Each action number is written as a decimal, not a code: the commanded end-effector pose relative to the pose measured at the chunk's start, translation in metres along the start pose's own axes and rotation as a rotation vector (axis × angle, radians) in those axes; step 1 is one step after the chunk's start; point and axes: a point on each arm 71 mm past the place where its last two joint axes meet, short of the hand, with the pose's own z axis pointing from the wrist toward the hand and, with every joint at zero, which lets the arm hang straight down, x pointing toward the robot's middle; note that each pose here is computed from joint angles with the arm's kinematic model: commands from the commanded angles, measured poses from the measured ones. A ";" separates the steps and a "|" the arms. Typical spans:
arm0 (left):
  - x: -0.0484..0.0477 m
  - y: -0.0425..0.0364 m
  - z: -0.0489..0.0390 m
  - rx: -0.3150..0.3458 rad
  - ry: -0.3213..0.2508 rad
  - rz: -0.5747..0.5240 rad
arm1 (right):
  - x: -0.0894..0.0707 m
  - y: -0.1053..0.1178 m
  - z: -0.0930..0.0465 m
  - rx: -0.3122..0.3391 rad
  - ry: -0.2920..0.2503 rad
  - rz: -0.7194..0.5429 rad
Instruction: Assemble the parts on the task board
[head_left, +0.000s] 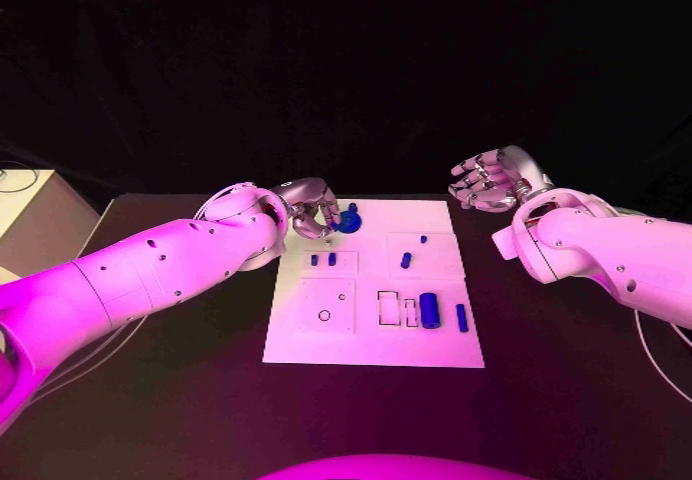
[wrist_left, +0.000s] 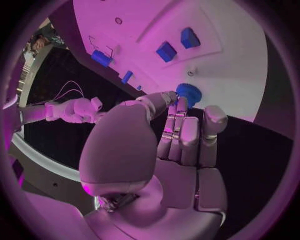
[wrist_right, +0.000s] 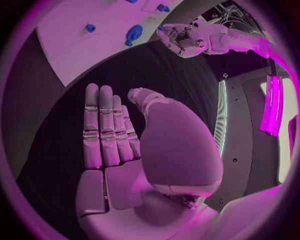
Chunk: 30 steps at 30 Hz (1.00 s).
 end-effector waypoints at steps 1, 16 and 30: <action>0.0024 0.0027 -0.0003 -0.012 0.046 -0.001 | 0.001 0.001 0.000 -0.013 0.012 -0.003; 0.0056 0.0163 0.0000 -0.053 0.062 0.049 | 0.001 0.001 0.000 -0.014 0.014 -0.002; 0.0134 0.0173 0.0019 -0.057 0.092 0.051 | 0.001 0.001 0.000 -0.015 0.014 -0.002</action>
